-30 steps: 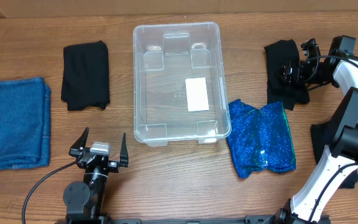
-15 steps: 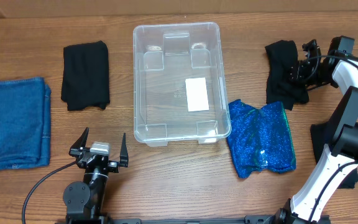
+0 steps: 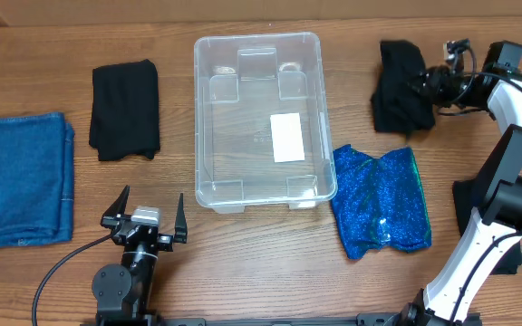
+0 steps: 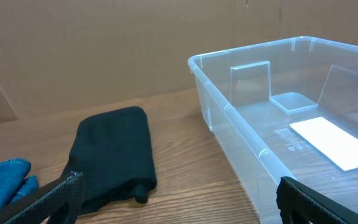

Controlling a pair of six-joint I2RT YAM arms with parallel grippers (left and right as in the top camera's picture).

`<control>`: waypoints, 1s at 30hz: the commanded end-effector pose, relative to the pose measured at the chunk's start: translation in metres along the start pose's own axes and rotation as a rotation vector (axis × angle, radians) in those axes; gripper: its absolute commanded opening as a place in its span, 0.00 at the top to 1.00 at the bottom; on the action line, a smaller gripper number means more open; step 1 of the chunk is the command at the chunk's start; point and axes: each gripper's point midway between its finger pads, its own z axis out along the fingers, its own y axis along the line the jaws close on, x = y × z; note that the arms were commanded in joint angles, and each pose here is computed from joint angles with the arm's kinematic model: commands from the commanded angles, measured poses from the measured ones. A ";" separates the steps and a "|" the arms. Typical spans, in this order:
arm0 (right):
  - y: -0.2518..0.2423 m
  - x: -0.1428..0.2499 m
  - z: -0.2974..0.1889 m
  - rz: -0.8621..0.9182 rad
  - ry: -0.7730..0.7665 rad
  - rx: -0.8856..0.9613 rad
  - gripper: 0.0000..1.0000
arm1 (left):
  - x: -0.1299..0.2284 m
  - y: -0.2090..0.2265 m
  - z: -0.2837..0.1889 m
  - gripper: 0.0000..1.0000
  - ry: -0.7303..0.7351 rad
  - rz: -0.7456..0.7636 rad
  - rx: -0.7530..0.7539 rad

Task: Pack container
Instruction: 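Lift the black cloth and carry it into the clear bin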

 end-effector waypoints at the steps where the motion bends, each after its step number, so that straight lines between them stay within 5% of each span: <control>1: 0.061 -0.020 -0.017 -0.005 -0.031 -0.304 0.96 | 0.001 0.001 0.000 0.00 0.000 0.007 -0.005; 9: 0.226 -0.043 -0.087 -0.218 -0.095 -0.368 0.96 | 0.001 0.001 0.000 0.00 0.000 0.007 -0.005; 14: 0.327 -0.007 -0.052 -0.197 -0.033 -0.279 0.96 | 0.001 0.001 0.000 0.00 0.000 0.007 -0.005; 24: 0.381 0.094 0.111 -0.286 0.111 -0.069 0.96 | 0.001 0.001 0.000 0.00 0.000 0.007 -0.005; 30: 0.328 0.112 0.176 -0.250 0.204 -0.038 0.96 | 0.001 0.001 0.000 0.00 0.000 0.007 -0.005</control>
